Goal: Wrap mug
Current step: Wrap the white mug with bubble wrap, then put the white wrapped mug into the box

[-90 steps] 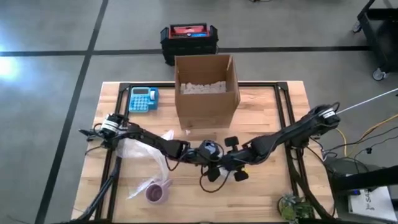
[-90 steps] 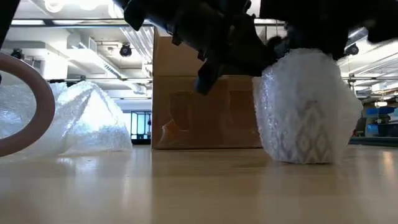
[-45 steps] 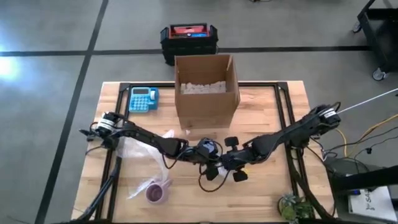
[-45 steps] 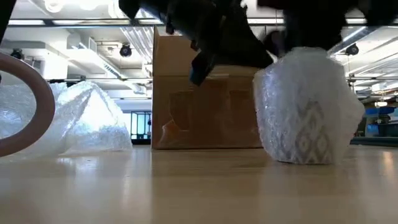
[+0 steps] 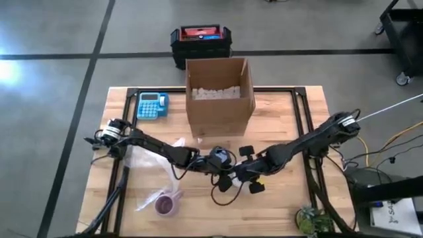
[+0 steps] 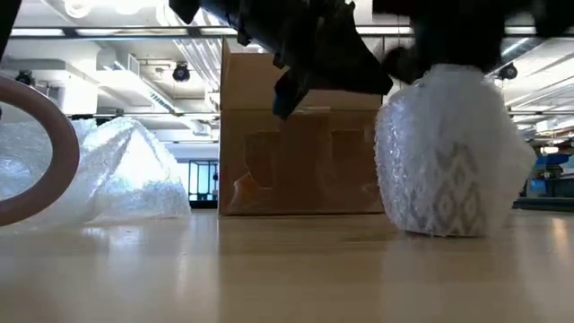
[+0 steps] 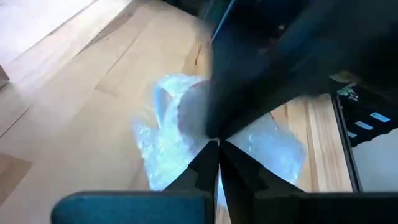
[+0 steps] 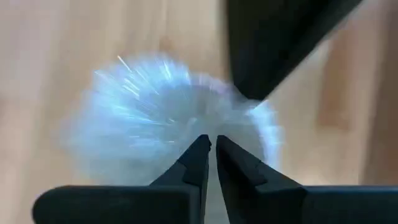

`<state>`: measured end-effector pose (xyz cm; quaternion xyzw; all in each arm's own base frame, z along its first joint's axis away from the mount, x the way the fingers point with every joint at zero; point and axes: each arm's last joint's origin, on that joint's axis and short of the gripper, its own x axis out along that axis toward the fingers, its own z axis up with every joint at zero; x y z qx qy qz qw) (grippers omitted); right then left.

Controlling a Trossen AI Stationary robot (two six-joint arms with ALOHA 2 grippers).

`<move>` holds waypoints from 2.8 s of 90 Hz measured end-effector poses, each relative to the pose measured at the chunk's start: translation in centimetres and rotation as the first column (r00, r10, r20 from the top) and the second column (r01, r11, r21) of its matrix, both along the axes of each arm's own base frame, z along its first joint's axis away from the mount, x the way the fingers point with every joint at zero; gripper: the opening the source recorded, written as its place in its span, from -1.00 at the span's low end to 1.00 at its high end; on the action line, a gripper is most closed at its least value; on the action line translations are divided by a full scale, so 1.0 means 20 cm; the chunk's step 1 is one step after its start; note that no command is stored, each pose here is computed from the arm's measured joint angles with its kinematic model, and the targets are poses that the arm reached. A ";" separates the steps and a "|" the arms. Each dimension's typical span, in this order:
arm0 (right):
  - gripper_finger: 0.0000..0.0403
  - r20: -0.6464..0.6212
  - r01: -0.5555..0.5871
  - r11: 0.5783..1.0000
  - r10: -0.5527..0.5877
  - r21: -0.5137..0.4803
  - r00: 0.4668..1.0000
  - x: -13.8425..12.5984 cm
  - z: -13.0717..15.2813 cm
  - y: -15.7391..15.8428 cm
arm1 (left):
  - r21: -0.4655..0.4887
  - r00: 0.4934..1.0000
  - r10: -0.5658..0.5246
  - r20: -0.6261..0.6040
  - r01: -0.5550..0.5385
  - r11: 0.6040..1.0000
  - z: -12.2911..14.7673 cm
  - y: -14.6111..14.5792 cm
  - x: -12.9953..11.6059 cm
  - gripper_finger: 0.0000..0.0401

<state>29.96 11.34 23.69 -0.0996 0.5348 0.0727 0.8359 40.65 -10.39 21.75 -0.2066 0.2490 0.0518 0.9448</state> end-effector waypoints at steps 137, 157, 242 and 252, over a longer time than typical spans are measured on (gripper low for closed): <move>-0.91 0.075 -0.026 0.980 0.011 0.197 0.997 -0.10 -0.04 0.03 | -0.007 0.996 -0.003 -0.092 0.003 1.000 -0.03 0.00 -0.03 -1.00; -0.91 -0.079 0.027 0.999 -0.023 0.047 0.997 0.01 -0.33 0.01 | -0.008 0.996 -0.004 -0.092 0.004 1.000 -0.03 0.00 -0.03 -1.00; -0.87 0.101 -0.044 0.981 0.026 0.190 0.995 -0.27 0.19 0.04 | -0.007 0.996 -0.006 -0.091 0.005 1.000 -0.03 -0.01 -0.03 -1.00; -0.70 0.078 -0.083 0.984 0.072 0.159 0.994 -0.28 0.13 0.07 | -0.007 0.996 -0.006 -0.090 0.005 1.000 -0.03 -0.01 -0.03 -1.00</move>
